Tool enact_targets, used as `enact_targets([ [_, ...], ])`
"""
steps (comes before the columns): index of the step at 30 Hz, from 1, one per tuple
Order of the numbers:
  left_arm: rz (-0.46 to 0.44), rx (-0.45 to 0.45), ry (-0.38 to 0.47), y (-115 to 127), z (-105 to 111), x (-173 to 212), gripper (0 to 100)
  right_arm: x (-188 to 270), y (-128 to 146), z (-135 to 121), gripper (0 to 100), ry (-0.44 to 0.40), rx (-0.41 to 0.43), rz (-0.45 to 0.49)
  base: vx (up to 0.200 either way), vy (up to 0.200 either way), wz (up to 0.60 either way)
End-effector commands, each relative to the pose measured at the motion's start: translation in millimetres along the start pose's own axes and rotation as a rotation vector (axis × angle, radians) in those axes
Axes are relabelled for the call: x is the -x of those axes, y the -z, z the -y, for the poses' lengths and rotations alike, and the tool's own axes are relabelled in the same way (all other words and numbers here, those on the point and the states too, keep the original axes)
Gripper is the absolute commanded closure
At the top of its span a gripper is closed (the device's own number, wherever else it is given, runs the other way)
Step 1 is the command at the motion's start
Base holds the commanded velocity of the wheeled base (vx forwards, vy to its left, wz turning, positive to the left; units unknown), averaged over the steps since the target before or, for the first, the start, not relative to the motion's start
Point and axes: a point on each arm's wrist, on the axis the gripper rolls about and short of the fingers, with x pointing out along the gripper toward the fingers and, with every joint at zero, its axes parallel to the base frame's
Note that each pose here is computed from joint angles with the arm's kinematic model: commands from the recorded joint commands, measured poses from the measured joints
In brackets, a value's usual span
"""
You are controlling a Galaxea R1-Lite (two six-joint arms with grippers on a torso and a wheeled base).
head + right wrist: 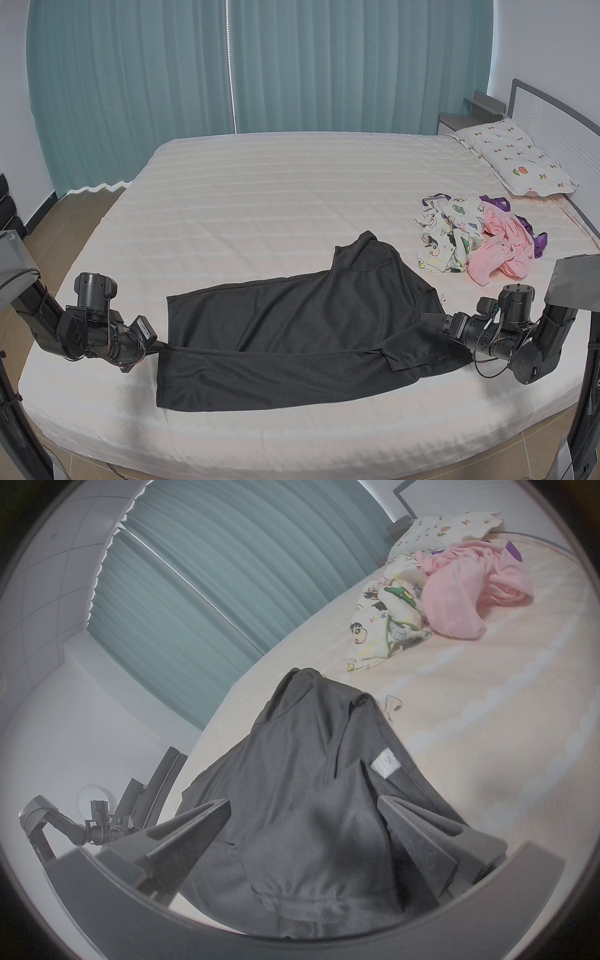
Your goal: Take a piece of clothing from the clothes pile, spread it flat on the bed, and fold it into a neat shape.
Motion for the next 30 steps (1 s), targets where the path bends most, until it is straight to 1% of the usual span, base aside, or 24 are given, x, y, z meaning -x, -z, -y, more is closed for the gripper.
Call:
enact_targets([
  [1, -0.002, -0.002, 0.0, 1, 0, 0, 100, -8, -9, -1, 0, -0.024, 0.018, 0.02, 0.0, 0.0, 0.0],
  [4, -0.006, -0.002, -0.003, 2, 0, -1, 100, -14, -9, 2, 0, -0.017, 0.014, 0.006, 0.0, 0.0, 0.0],
  [7, -0.006, -0.002, -0.003, 2, 0, -1, 100, -20, -6, 9, 0, 0.0, 0.036, -0.011, 0.0, 0.0, 0.0],
  [16, -0.009, -0.002, -0.004, 2, 0, -2, 100, -26, 4, 18, 0, 0.015, 0.071, -0.044, 0.0, 0.0, 0.0],
  [17, -0.009, -0.002, -0.004, 2, 0, -2, 100, -27, 5, 19, 100, 0.017, 0.07, -0.045, 0.0, 0.0, 0.0],
  [27, -0.009, -0.002, -0.004, 2, 0, -2, 100, -26, 0, 19, 100, 0.014, 0.075, -0.021, 0.0, 0.0, 0.0],
  [30, -0.009, -0.002, -0.004, 2, 0, -2, 100, -26, -5, 17, 100, 0.004, 0.084, 0.006, 0.0, 0.0, 0.0],
])
